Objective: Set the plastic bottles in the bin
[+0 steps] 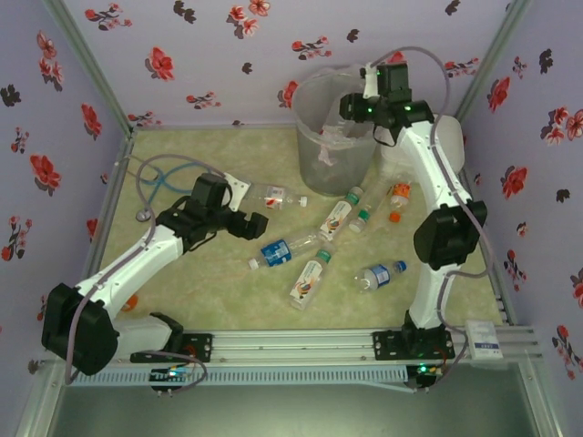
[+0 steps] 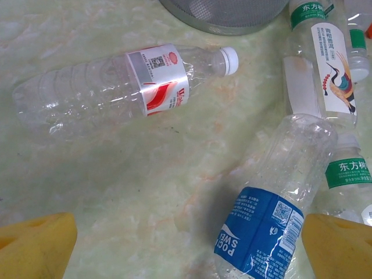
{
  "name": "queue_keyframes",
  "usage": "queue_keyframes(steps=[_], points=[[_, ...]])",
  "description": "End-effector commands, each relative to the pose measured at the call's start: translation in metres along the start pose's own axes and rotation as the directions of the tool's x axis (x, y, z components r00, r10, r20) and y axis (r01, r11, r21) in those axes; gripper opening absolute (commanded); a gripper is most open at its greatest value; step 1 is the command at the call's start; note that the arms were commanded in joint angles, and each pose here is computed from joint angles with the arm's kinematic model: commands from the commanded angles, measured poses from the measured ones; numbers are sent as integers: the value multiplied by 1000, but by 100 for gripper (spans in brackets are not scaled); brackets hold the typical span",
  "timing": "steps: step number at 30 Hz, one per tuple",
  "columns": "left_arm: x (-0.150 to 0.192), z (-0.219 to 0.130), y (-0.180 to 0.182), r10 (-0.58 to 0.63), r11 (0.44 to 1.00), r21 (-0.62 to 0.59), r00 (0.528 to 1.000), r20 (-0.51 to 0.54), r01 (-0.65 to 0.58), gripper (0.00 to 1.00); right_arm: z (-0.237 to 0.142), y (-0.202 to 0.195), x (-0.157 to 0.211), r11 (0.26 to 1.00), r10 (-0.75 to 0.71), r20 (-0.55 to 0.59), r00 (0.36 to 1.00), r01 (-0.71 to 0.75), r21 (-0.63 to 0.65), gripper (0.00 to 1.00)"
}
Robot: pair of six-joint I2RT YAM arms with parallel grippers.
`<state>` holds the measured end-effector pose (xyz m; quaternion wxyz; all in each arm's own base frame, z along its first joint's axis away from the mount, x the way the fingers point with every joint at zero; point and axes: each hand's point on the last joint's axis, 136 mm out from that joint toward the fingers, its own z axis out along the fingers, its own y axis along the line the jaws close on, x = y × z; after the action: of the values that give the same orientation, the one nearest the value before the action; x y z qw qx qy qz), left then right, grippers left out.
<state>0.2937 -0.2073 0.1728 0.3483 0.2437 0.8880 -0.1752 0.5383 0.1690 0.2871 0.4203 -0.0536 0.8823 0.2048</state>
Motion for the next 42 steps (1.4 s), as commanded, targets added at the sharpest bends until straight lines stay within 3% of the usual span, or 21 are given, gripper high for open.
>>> queue_keyframes(steps=[1,7,12,17,22,28,31,34,39,42], points=[[6,2,1,2,1000,-16,1000,-27,-3,100,24,2,8,997,61,-7,998,-61,-47,0],[6,3,1,-9,1000,-16,1000,-28,9,100,35,1,19,995,79,-31,996,-81,-52,2],[3,3,2,-23,999,-22,999,-22,23,100,19,8,8,996,71,-23,997,-72,-55,37],[-4,1,5,-45,998,-47,999,-9,44,100,-25,23,-20,998,20,23,1000,-19,-60,69],[-11,4,7,-30,998,-56,1000,-4,30,100,-74,33,-46,998,-15,78,997,19,-58,83],[-27,12,14,17,997,-78,1000,-26,-19,100,-129,29,-55,999,-13,125,992,17,-29,86],[-39,20,26,29,995,-98,999,-42,-33,100,-153,21,-45,1000,4,123,992,-4,2,86],[-49,32,41,124,985,-109,988,-86,-133,100,-171,13,-22,999,32,104,994,-34,20,86],[-46,60,48,389,921,35,905,-171,-389,100,-199,-9,30,992,92,57,994,-96,77,85],[-46,72,53,470,882,140,865,-177,-450,100,-212,-18,55,987,118,33,992,-121,102,85]])
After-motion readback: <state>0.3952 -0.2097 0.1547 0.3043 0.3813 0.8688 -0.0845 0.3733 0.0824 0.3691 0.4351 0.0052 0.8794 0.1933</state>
